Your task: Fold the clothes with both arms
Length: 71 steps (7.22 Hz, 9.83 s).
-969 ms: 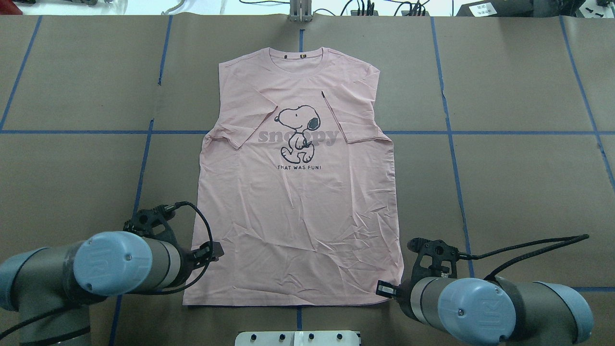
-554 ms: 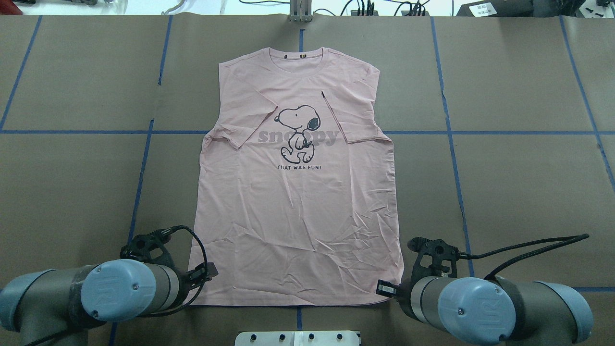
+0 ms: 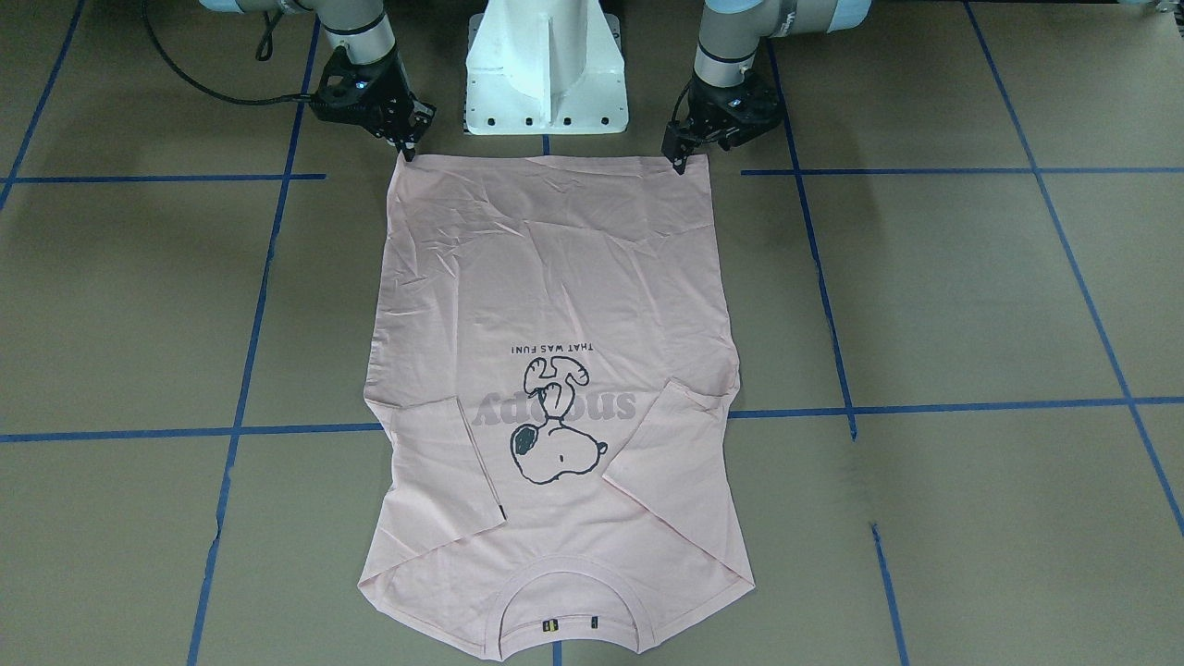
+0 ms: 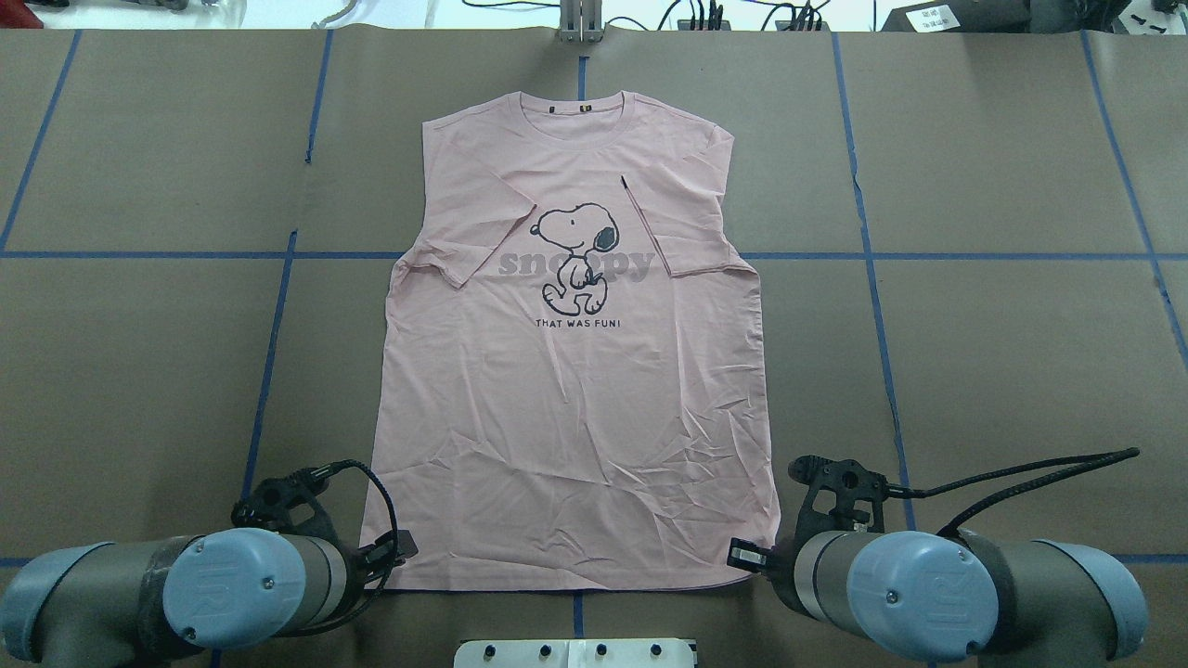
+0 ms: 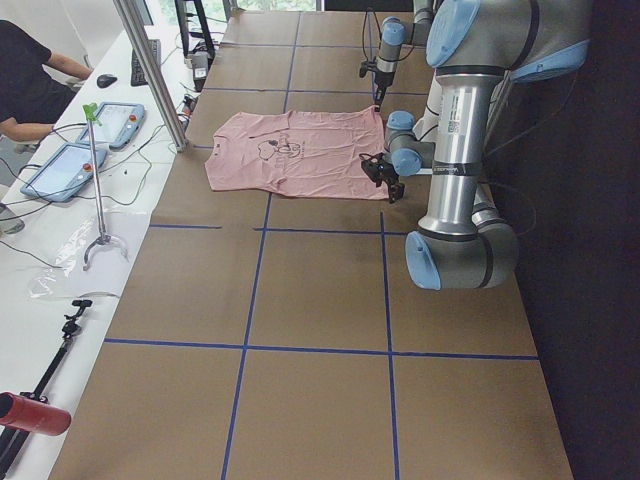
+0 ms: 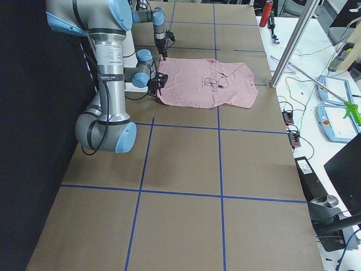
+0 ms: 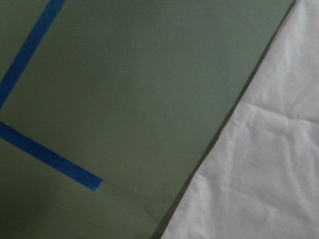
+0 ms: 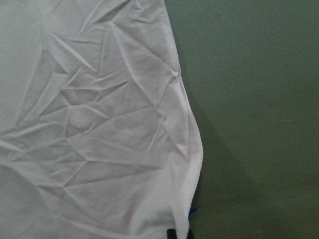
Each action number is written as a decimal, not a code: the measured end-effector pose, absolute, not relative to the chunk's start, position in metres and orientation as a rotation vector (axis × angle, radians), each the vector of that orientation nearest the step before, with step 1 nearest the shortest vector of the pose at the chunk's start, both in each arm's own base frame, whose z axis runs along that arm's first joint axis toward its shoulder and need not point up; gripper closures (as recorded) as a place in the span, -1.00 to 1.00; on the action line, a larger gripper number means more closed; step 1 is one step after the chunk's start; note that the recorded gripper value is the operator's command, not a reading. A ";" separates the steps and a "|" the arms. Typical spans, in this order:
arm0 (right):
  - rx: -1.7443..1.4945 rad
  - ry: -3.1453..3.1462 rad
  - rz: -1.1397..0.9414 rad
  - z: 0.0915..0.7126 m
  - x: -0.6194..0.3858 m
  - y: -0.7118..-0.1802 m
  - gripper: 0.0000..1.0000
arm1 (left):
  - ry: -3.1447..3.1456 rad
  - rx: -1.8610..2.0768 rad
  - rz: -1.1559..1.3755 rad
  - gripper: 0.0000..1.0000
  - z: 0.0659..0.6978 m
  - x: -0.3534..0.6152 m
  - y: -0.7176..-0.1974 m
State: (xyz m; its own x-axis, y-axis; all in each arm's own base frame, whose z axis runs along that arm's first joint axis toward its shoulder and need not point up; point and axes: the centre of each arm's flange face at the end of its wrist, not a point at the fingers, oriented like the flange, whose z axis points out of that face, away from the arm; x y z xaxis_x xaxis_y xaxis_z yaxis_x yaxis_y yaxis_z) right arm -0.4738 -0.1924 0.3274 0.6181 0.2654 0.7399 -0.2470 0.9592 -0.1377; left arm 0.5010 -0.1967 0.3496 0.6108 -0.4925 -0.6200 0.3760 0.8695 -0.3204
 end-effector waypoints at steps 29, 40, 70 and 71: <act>0.110 -0.954 0.207 0.275 -0.395 -0.398 1.00 | 0.823 0.016 -0.393 1.00 0.227 0.408 -0.300; 0.241 -0.923 0.293 0.298 -0.479 -0.627 1.00 | 0.816 0.211 -0.470 1.00 0.348 0.434 -0.569; -0.230 -0.810 0.089 0.381 -0.422 -0.190 -0.99 | 0.994 0.136 -0.464 -1.00 0.251 0.431 -0.467; -0.254 -0.805 0.092 0.378 -0.420 -0.171 -1.00 | 1.006 0.123 -0.452 -1.00 0.248 0.436 -0.455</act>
State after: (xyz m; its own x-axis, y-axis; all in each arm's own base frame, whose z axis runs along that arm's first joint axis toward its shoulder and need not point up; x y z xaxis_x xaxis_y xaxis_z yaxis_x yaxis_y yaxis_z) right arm -0.4203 -0.1712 0.3777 0.6907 0.1773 0.7011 0.0151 0.9657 -0.2591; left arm 0.4361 -0.4546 0.2480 0.4521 -0.3092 -0.8367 0.4206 0.9011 -0.1058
